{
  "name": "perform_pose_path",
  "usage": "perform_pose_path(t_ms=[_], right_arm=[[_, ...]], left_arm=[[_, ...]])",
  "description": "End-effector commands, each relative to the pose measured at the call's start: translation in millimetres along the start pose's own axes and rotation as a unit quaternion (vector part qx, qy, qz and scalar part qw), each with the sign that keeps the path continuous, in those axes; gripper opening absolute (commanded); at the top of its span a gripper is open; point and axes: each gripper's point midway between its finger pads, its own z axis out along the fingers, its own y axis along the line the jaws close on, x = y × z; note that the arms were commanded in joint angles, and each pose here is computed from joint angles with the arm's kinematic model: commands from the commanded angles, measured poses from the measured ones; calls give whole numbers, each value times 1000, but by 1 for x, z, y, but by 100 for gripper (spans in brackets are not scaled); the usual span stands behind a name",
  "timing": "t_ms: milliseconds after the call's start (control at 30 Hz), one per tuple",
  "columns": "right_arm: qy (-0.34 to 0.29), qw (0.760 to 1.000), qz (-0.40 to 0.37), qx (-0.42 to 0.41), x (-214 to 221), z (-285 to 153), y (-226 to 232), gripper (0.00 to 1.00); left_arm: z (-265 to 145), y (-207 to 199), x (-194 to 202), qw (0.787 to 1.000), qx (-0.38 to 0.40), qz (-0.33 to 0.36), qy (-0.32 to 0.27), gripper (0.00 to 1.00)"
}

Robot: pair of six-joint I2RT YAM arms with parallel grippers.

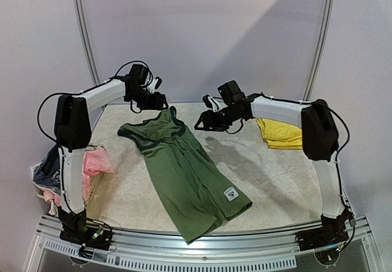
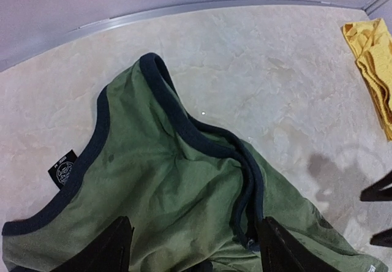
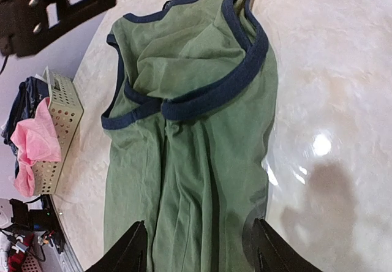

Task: Fold and stack the mixed laundry pile
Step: Adjust the rectangle-folded tank top at the center of the board.

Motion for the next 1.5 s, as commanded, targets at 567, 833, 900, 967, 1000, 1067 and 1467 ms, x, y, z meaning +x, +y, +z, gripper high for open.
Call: perform_pose_path(t_ms=[567,833,900,967,1000,1067,1467], right_arm=[[100,975,121,-158,21,103,-38,56],[108,972,125,-165,27,104,-38,33],[111,972,127,-166,29,103,-38,24],[111,972,127,-164,31,102,-38,15],[112,972,127,-162,32,101,-39,12],[109,973,121,-161,31,96,-38,4],[22,973,219,-73,9,42,-153,0]], left_arm=[[-60,0,118,994,-90,-57,20,70],[-57,20,153,987,-138,-62,56,64],[-49,25,161,985,-145,-62,69,62],[-38,32,169,982,-155,-64,83,60],[-34,35,170,981,-159,-64,86,59],[-23,42,173,980,-164,-68,91,57],[24,30,121,990,-102,-47,90,51]])
